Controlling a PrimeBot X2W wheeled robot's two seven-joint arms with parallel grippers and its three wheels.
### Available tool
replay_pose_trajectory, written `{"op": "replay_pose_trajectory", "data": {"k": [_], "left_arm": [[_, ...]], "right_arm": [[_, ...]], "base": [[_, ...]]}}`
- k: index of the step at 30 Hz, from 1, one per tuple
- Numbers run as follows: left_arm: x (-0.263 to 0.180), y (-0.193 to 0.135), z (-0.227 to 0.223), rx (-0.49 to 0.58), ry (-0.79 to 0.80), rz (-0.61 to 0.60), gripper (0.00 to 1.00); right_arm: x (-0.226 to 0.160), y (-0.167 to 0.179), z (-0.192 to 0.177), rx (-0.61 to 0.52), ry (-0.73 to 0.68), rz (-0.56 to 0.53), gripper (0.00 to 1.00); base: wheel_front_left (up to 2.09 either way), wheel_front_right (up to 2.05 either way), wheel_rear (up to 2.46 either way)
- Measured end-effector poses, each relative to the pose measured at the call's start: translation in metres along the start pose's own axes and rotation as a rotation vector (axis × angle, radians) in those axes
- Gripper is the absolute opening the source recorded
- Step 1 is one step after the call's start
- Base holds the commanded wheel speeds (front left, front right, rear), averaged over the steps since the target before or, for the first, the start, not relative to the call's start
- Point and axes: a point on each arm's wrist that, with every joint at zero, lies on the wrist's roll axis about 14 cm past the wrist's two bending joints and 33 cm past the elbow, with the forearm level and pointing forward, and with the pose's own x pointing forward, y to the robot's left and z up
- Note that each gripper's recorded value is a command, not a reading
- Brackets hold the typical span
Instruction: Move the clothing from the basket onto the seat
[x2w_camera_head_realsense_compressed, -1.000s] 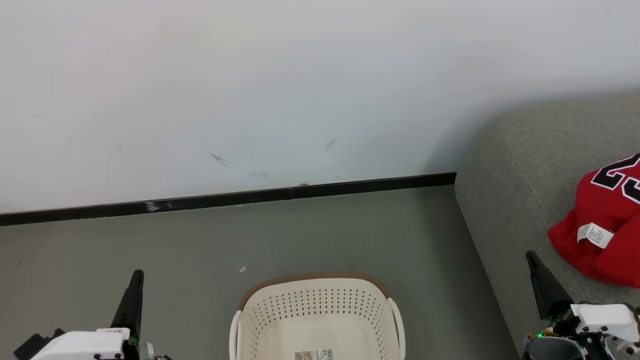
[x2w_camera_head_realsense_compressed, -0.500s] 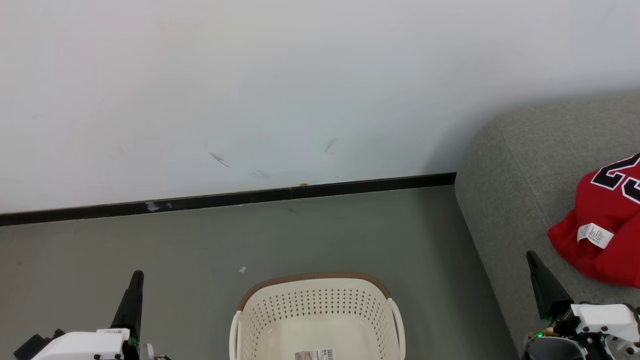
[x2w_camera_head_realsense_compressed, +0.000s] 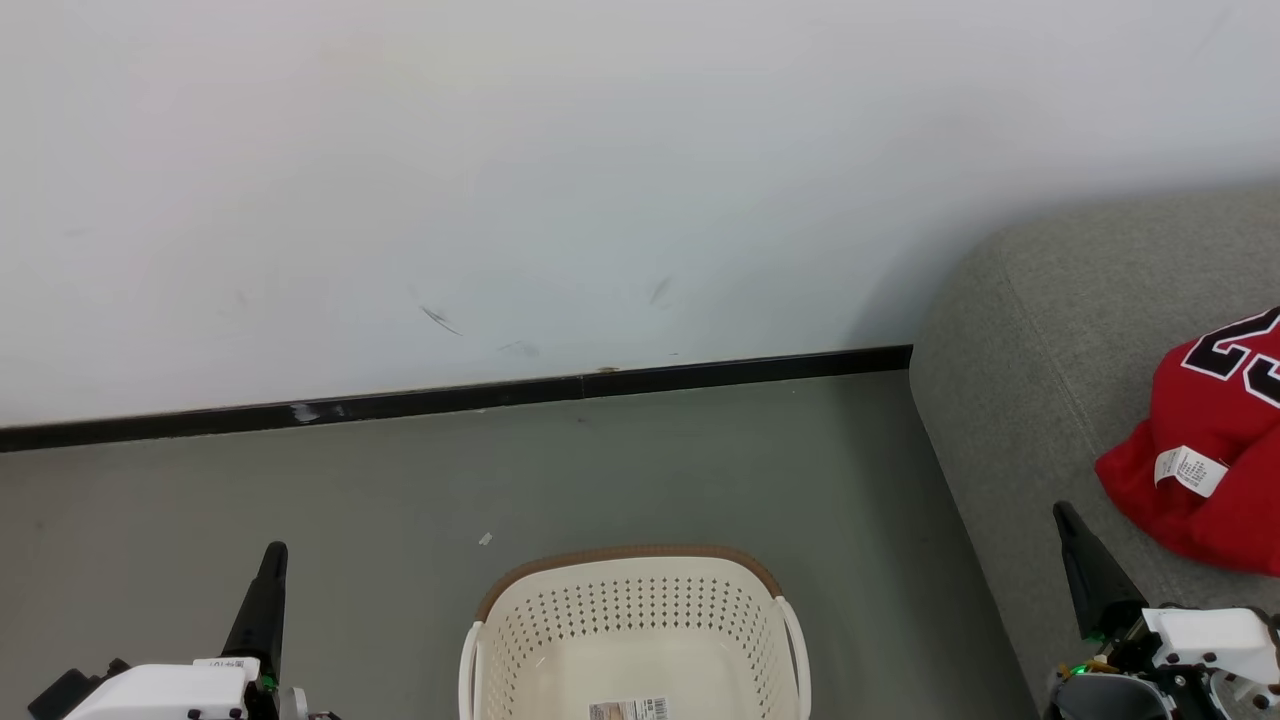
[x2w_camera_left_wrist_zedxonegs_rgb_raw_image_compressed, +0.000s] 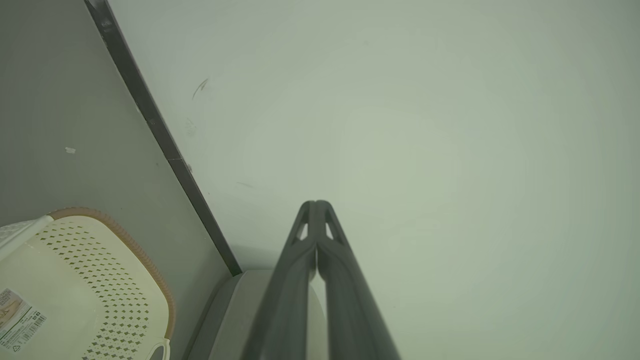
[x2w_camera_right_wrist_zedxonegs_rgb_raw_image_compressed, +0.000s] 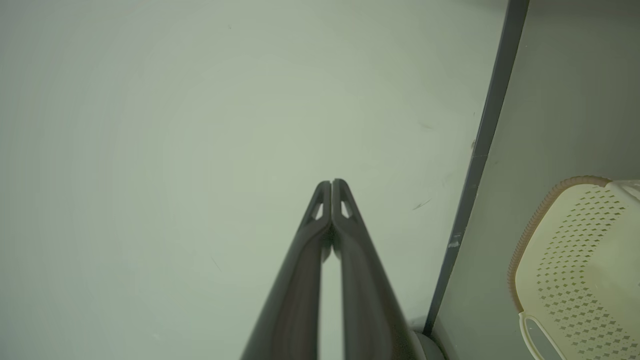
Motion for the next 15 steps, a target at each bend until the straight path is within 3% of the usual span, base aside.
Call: {"op": "replay_pose_trajectory", "data": {"k": [15], "left_arm": [[-0.0001, 0.0007, 0.0001, 0.0, 0.0, 0.001, 0.0]], "right_arm": [[0.0, -0.0001, 0.0004, 0.0, -0.001, 0.0, 0.0]], "base": [[0.0, 0.0, 0.0]]}}
